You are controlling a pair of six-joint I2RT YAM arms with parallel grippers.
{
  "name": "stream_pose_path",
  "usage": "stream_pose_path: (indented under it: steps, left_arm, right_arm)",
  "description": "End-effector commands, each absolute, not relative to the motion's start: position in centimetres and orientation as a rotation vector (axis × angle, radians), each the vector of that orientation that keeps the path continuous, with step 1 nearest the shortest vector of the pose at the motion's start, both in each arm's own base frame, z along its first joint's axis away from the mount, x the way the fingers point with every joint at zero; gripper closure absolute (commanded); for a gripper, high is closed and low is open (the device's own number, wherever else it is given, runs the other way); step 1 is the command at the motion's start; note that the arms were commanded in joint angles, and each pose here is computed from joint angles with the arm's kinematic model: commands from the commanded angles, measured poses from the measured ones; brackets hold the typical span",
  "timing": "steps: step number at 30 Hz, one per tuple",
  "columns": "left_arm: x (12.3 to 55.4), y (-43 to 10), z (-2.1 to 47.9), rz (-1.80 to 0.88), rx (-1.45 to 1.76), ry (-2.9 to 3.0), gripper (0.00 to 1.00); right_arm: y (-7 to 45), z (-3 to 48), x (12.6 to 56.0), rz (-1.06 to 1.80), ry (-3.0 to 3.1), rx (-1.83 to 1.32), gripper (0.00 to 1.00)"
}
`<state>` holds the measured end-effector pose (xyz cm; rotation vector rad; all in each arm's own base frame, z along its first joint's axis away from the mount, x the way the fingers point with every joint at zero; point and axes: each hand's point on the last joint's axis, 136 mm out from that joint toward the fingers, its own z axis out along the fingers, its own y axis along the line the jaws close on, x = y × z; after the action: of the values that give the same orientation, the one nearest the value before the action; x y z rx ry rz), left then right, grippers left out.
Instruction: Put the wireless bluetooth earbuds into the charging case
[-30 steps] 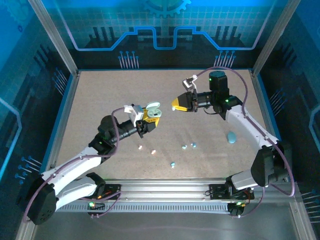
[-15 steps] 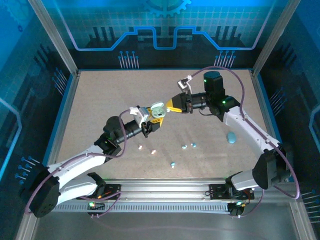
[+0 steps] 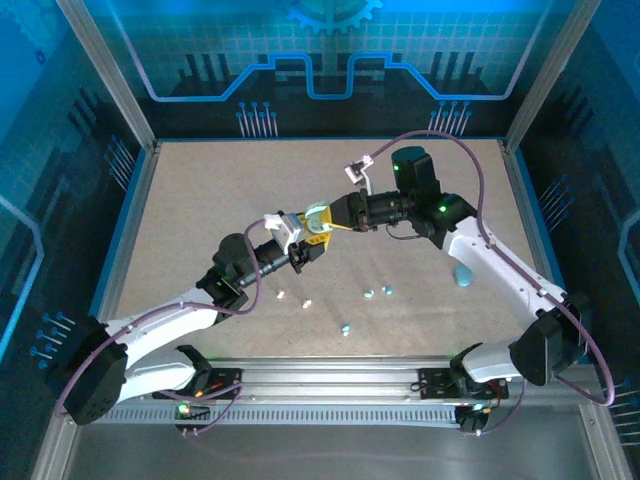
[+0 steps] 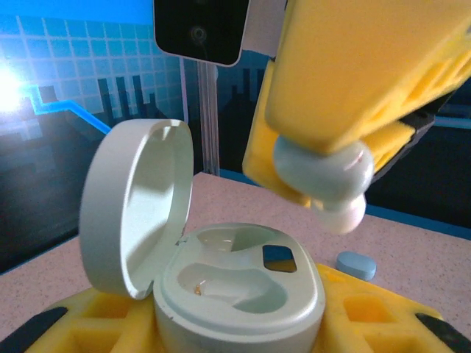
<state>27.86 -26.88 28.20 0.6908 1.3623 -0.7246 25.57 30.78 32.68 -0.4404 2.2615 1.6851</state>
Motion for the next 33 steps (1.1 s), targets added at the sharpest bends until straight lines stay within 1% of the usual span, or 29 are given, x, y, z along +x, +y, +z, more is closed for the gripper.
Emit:
stream_pose_path:
  steps: [1,9,17,30,33]
  left_arm:
    - [27.8,-27.1,29.9,-0.722,0.671,1.296,0.60]
    - [27.6,-27.7,29.8,-0.748,0.691,1.289,0.60]
    - [27.6,-27.7,30.3,-0.756,0.673,1.276,0.60]
    - [27.6,-27.6,30.7,-0.765,0.658,1.265,0.59]
    - [27.6,-27.6,30.7,-0.766,0.653,1.262,0.60]
  right_arm:
    - [31.3,33.1,25.8,1.619,2.249,-0.463,0.78]
    - [32.0,32.8,26.3,1.549,2.260,-0.439,0.78]
    - [32.0,31.5,26.6,1.463,2.309,-0.427,0.77]
    - [32.6,30.2,26.5,1.374,2.353,-0.447,0.76]
    - [32.5,30.0,26.6,1.346,2.365,-0.448,0.74]
